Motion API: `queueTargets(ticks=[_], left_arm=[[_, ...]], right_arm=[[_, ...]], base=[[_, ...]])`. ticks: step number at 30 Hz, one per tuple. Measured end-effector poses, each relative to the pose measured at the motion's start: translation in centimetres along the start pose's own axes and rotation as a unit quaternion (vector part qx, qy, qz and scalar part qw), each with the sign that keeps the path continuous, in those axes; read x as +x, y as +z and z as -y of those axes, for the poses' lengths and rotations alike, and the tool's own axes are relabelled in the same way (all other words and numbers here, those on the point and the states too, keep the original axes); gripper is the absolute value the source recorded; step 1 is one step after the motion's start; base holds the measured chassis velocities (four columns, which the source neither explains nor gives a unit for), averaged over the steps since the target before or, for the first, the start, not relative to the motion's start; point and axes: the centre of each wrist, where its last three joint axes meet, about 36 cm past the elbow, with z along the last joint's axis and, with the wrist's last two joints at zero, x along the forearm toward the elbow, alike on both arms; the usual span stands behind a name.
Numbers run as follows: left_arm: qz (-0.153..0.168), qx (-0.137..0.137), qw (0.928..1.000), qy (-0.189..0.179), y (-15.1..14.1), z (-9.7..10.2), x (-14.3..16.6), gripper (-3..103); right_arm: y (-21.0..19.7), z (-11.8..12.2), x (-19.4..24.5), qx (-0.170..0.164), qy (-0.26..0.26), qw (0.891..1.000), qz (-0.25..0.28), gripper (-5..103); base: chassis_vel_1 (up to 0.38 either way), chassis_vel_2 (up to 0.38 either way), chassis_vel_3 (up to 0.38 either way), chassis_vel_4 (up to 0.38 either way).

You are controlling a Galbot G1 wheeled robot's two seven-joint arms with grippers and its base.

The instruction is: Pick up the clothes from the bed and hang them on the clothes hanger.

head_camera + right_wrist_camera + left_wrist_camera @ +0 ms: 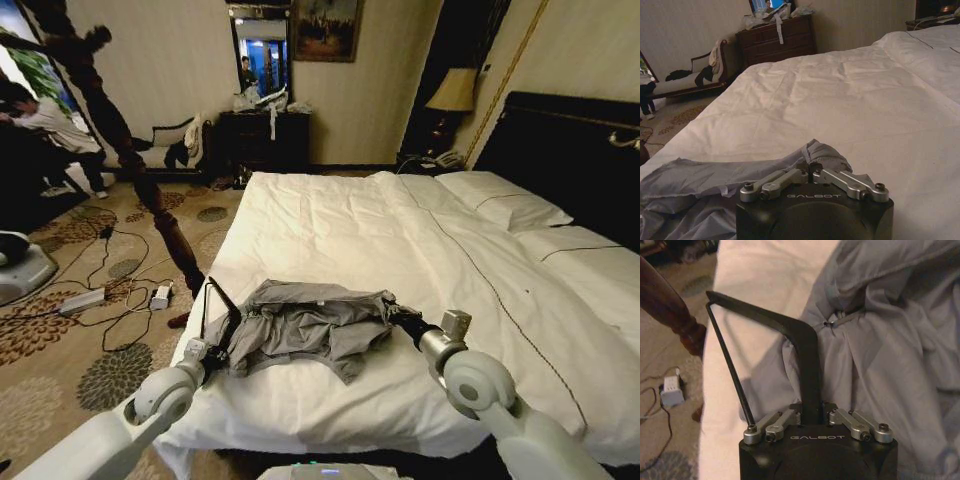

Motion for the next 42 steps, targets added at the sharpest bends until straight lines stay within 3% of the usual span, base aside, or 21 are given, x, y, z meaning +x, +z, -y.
queueTargets(ticks=[4, 11, 19, 25, 29, 31, 34, 36, 38, 42], left_arm=[[0.025, 0.002, 0.9997, 0.000, -1.6, -0.5, 1.7, 19], [0.043, 0.014, 0.9990, 0.003, -2.0, -1.1, 3.3, 19], [0.047, 0.062, 0.9968, -0.018, 0.0, -2.7, -0.4, 19], [0.040, 0.075, 0.9963, -0.014, 0.5, -3.0, -1.3, 17], [0.031, 0.069, 0.9971, -0.003, 1.1, -2.1, -1.4, 38], [0.029, 0.066, 0.9974, -0.003, 1.3, -1.9, -1.5, 38], [0.023, 0.059, 0.9980, 0.003, 1.9, -0.8, -1.6, 55], [0.024, 0.058, 0.9980, 0.004, 2.0, -0.6, -1.5, 60], [0.030, 0.057, 0.9979, 0.007, 1.7, 0.1, -0.6, 71], [0.039, 0.065, 0.9971, 0.011, 0.8, 0.5, 1.9, 81]], right_arm=[[-0.2, 0.0, 0.0, 0.001, -0.001, 1.000, 0.004, 0], [-0.3, 0.0, -0.1, -0.002, 0.000, 1.000, 0.007, 0], [0.2, -0.1, 0.0, 0.000, 0.003, 1.000, 0.001, 0], [0.2, 0.0, 0.2, 0.002, 0.004, 1.000, 0.001, 0], [0.1, -0.1, 0.1, 0.002, 0.002, 1.000, 0.003, 0], [0.2, -0.1, 0.1, 0.001, 0.002, 1.000, 0.003, 0], [0.3, -0.1, 0.1, 0.000, 0.002, 1.000, 0.001, 0], [0.4, -0.1, 0.1, 0.000, 0.002, 1.000, 0.001, 0], [0.4, -0.1, 0.1, 0.001, 0.002, 1.000, 0.000, 0], [0.2, 0.0, 0.1, 0.003, 0.003, 1.000, 0.001, 0]], base=[[0.000, 0.000, 0.000, 0.000], [0.000, 0.000, 0.000, 0.000], [0.000, 0.000, 0.000, 0.000], [0.000, 0.000, 0.000, 0.000], [0.000, 0.000, 0.000, 0.000], [0.000, 0.000, 0.000, 0.000], [0.000, 0.000, 0.000, 0.000], [0.000, 0.000, 0.000, 0.000], [0.000, 0.000, 0.000, 0.000], [0.000, 0.000, 0.000, 0.000]])
